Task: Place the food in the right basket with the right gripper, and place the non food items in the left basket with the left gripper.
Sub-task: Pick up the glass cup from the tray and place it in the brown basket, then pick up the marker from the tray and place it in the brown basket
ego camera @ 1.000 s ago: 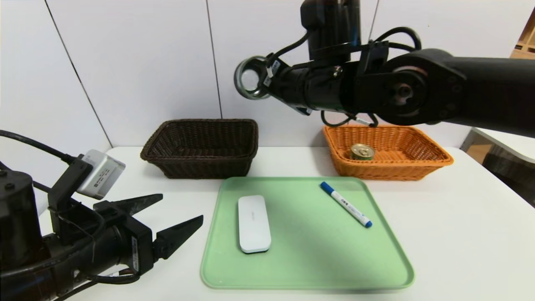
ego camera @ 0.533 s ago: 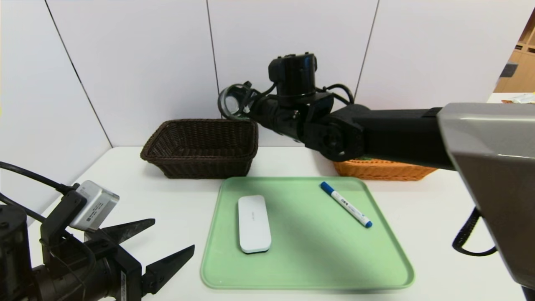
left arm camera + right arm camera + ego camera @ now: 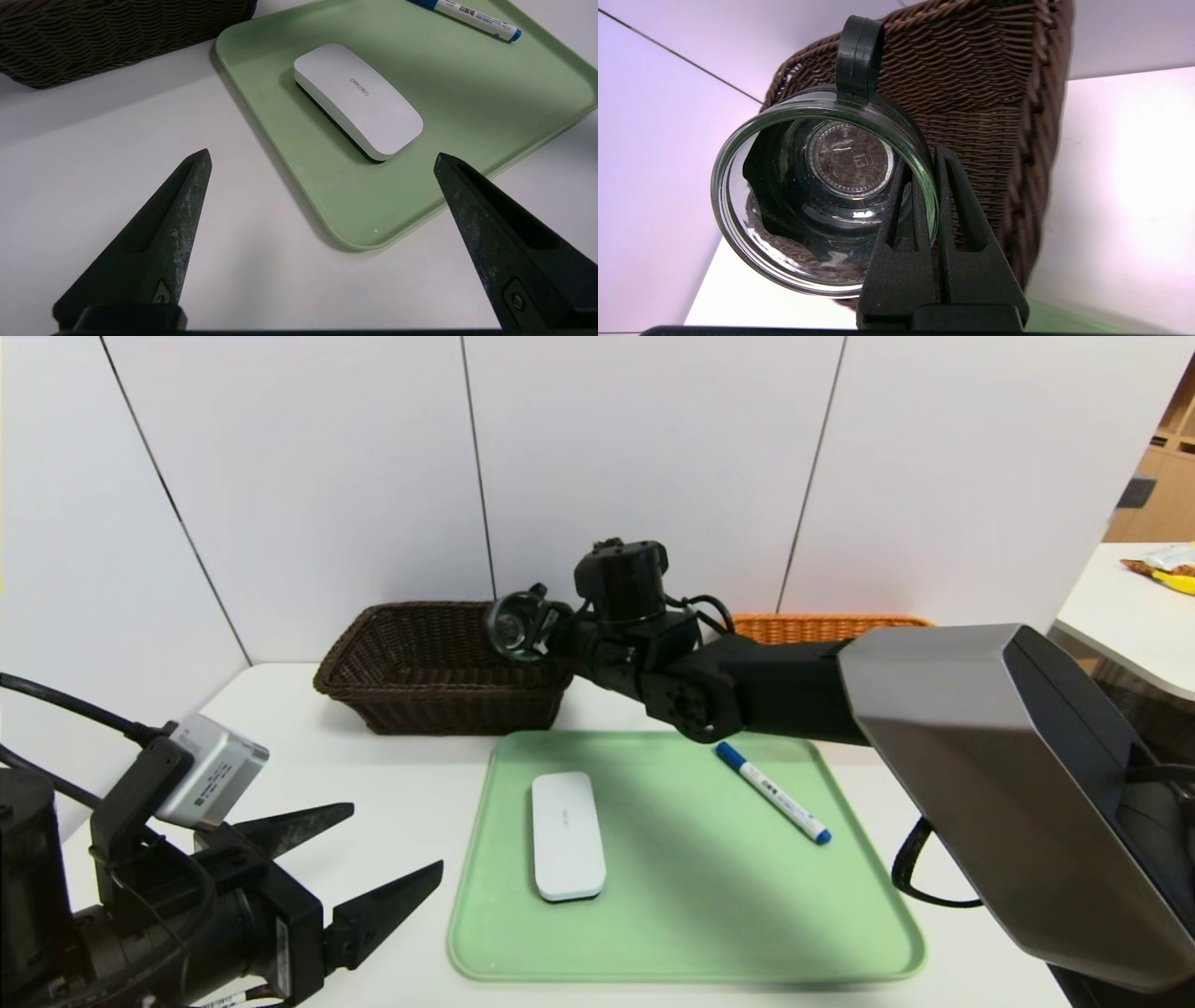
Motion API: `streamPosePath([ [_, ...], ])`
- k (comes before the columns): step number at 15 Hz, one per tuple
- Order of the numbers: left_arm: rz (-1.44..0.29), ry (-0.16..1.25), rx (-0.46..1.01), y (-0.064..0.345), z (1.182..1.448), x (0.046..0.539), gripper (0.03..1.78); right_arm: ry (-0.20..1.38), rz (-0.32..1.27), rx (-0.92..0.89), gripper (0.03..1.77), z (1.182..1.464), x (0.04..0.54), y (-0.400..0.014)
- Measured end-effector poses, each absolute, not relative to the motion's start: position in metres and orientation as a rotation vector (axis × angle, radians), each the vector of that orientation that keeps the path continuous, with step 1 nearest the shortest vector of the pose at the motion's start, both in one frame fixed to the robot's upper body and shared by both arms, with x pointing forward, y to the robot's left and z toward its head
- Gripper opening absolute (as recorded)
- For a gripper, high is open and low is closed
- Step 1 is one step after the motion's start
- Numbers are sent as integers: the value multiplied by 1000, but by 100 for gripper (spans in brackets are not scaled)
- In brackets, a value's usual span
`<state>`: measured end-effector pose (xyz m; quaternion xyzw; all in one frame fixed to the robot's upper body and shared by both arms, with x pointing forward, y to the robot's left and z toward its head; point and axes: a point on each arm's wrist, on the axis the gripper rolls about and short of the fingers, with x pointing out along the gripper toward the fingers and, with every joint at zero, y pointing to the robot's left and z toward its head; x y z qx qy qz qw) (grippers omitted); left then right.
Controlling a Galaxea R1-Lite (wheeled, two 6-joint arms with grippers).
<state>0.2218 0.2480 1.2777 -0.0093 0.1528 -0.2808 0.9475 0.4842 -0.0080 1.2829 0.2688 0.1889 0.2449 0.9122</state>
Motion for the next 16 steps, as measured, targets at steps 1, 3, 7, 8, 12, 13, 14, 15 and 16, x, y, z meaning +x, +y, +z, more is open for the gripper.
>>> streamPosePath([
  [1,-573,308,-20,247,1279,223,169,391,503,554,10,1281,486,-9],
  [3,-579,308,-19,244,1280,225,169,398,507,552,10,1279,487,-9],
  [7,-586,313,-17,241,1281,227,169,389,511,555,34,1278,488,-9],
  [8,-586,311,-17,240,1282,228,169,374,521,563,50,1278,489,-8],
  [12,-586,312,-17,237,1283,233,169,372,534,564,98,1276,492,-9],
  [13,-586,311,-17,237,1284,234,169,370,534,565,107,1277,492,-10],
  [14,-586,310,-18,236,1285,235,169,366,534,567,115,1279,492,-10],
  [15,-586,301,-21,235,1288,237,169,355,532,571,122,1285,490,-13],
  [16,-584,287,-25,233,1292,239,169,338,535,577,128,1294,488,-15],
])
